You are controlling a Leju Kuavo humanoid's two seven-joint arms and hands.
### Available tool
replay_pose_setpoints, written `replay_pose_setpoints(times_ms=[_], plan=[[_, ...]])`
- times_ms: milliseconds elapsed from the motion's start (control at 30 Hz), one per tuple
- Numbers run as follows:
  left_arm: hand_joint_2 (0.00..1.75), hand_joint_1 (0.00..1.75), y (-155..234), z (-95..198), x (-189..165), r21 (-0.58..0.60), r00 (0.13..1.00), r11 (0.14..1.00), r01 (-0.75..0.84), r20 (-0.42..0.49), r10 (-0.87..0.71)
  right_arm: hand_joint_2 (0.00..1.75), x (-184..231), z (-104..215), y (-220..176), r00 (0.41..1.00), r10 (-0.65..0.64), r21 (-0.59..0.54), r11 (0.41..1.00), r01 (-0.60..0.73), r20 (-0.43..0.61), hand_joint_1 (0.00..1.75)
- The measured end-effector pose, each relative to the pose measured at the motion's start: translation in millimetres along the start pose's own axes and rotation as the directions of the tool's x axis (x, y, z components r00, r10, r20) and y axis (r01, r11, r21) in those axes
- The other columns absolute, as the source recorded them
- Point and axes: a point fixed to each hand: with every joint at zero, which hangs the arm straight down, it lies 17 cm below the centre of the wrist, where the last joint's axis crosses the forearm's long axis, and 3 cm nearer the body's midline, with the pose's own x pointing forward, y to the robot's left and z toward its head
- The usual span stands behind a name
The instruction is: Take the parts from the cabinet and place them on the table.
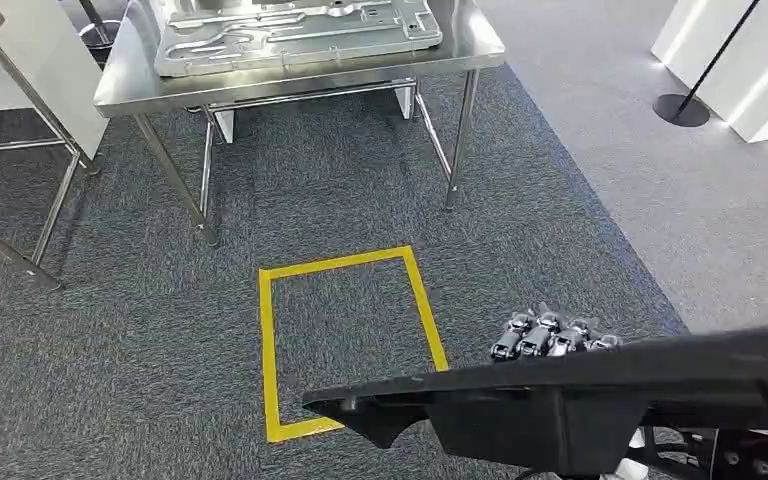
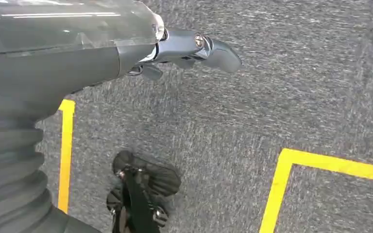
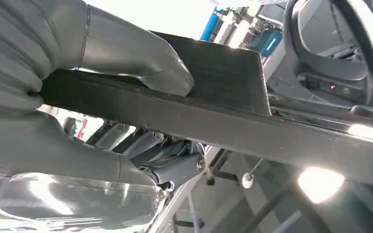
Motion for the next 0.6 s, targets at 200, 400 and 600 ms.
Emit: replay_pose_setpoints(times_ms=[200, 400, 600], plan=[[1.75, 0.0, 1.6, 0.4, -0.4, 0.003, 1.0, 1.0, -0.002, 0.004, 0.002, 1.75, -2.4, -1.2, -2.9, 1.0, -0.009, -0.001, 1.0, 0.009, 0.006, 1.75], [1.75, 0.0, 2.9, 1.2, -2.3, 0.006, 1.0, 1.0, -0.004, 0.003, 0.004, 1.75, -3.1, -1.5, -5.1, 1.0, -0.014, -0.001, 1.0, 0.014, 0.01, 1.75], [1.75, 0.0, 1.6, 2.3, -3.3, -0.003, 1.0, 1.0, 0.0, 0.009, 0.0, 1.75, -5.5, 1.6, -6.0, 1.0, -0.019, -0.012, 1.0, 0.019, 0.0, 1.75]])
